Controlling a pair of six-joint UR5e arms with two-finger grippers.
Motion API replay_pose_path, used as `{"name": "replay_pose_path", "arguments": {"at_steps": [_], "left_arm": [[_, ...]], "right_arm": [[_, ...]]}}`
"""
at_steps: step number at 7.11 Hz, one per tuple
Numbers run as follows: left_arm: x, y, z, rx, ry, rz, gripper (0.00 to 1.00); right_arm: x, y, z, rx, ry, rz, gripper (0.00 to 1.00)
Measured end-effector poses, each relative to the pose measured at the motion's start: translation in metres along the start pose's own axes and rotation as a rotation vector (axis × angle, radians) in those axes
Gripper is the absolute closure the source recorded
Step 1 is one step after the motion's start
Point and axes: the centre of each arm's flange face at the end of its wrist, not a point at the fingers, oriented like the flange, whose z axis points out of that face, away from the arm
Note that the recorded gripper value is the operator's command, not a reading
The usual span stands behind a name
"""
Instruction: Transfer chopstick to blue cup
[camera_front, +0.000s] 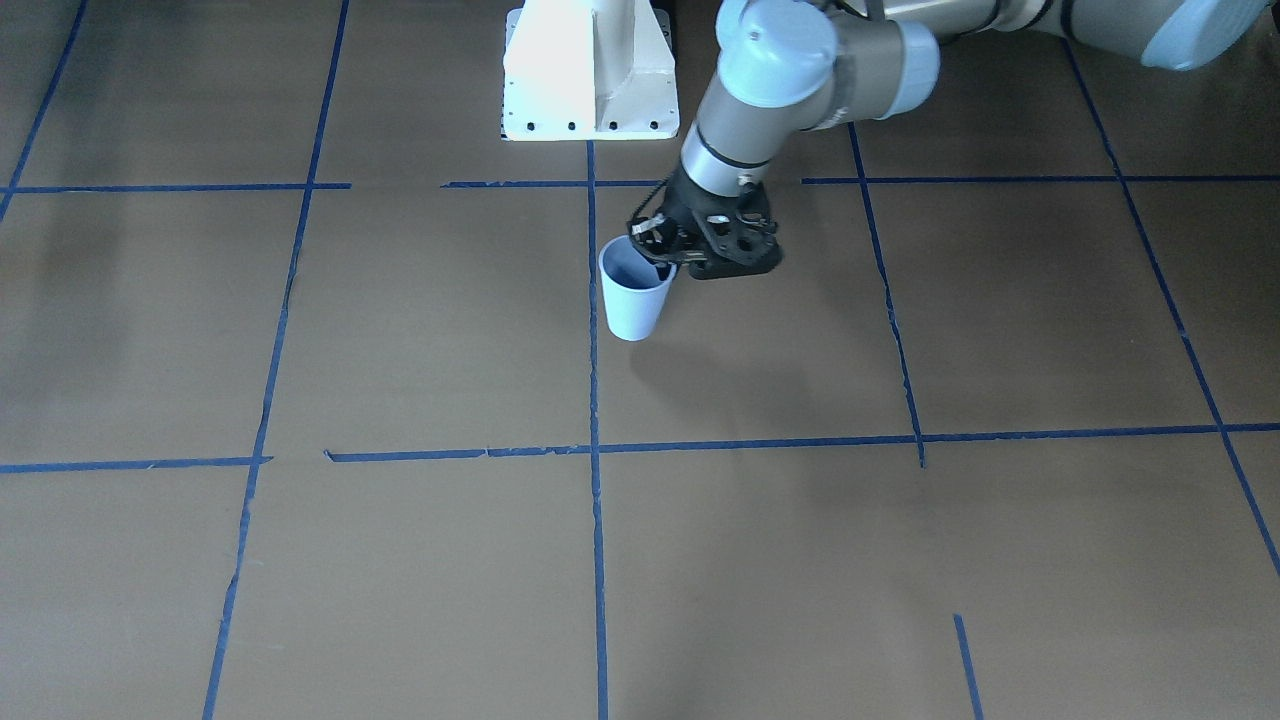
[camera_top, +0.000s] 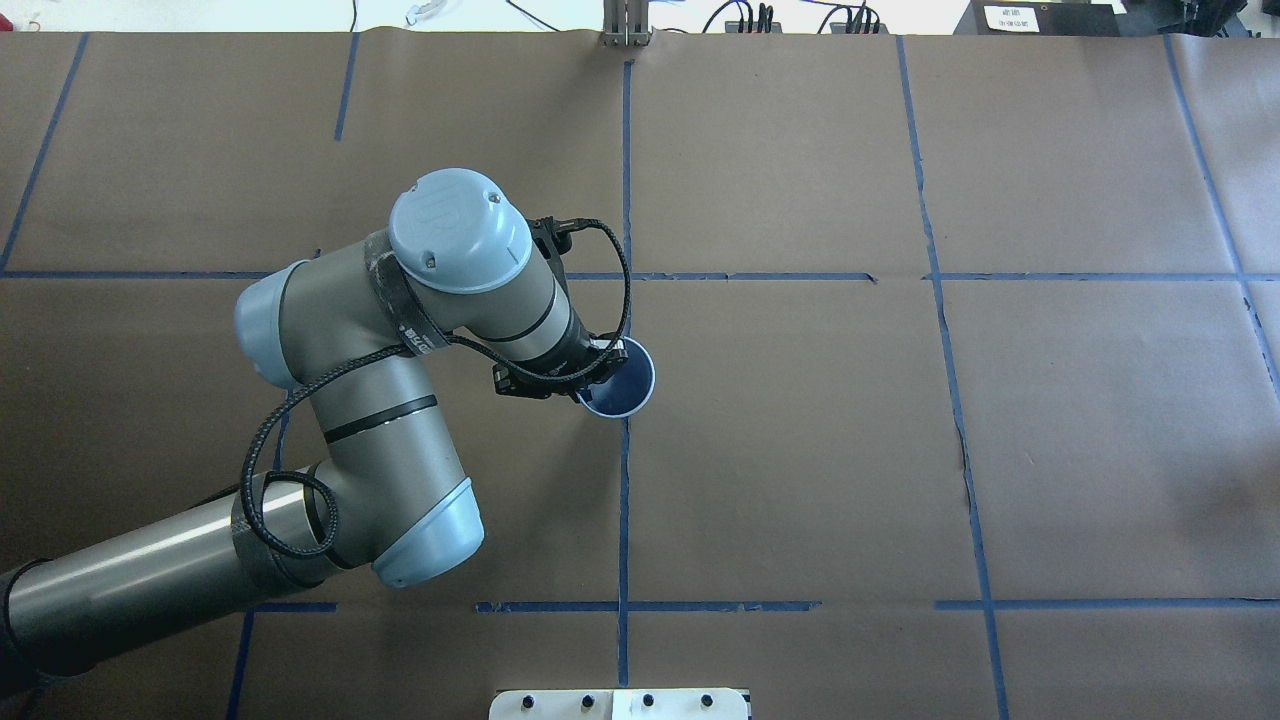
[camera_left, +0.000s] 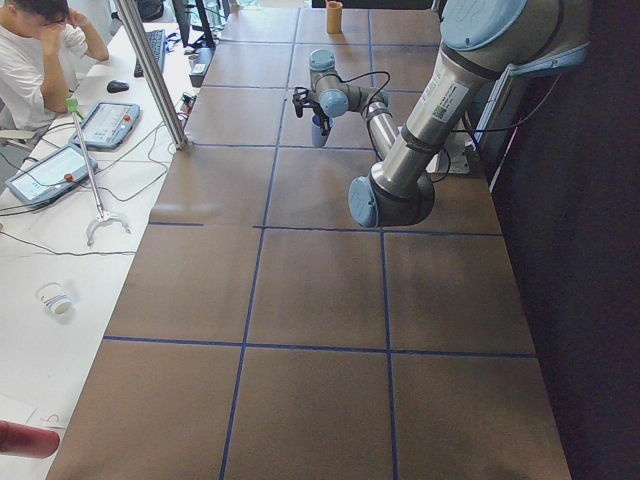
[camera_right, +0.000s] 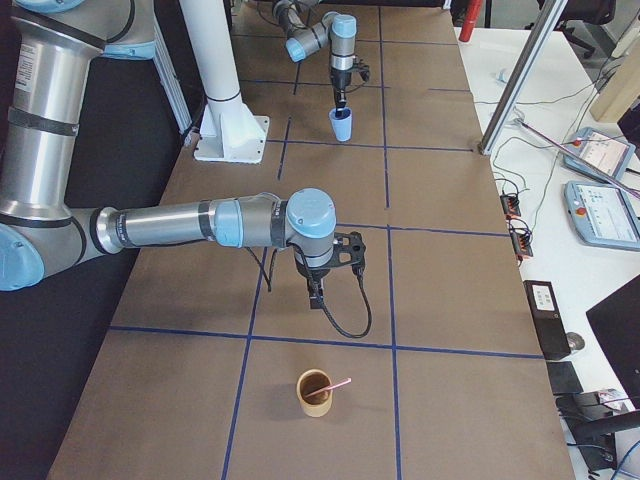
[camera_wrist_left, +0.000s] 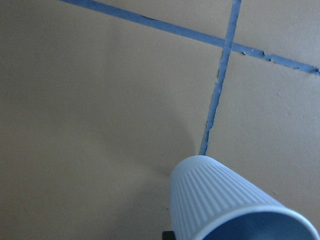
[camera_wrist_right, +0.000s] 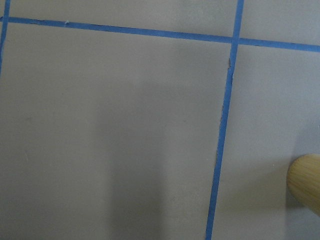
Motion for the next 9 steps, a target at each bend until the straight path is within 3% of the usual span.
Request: {"name": "replay_pose_path", "arguments": {"at_steps": [2,3,4,5,6,7,9], "left_arm": [[0.003,0.007,0.012,-0.012,-0.012,0.006,0.88],[0.004,0.01,0.015,-0.017,-0.015,0.008,0.79],[0.004,0.014,0.018,-0.022,-0.016,0.01,0.52],[0.003,0.015,0.02,-0.025,-0.019,0.011,0.41],[0.002,0.015,0.022,-0.026,-0.02,0.011,0.1],[0.001,0.015,0.024,-0.025,-0.015,0.014,0.0],[0.004,0.011,-0.004,-0.001,0.059,0.027,0.0]], "right_arm": [[-0.002,0.0,0.001,0.0,-0.012,-0.009,0.0],[-0.002,-0.001,0.001,-0.002,-0.013,-0.018,0.0],[-0.003,-0.001,0.003,-0.005,-0.014,-0.028,0.0],[-0.003,-0.001,0.003,-0.006,-0.013,-0.033,0.0],[-0.004,-0.001,0.003,-0.006,-0.013,-0.035,0.0],[-0.004,-0.001,0.004,-0.007,-0.013,-0.037,0.0],[-0.003,-0.001,0.005,-0.01,-0.012,-0.037,0.01]]}}
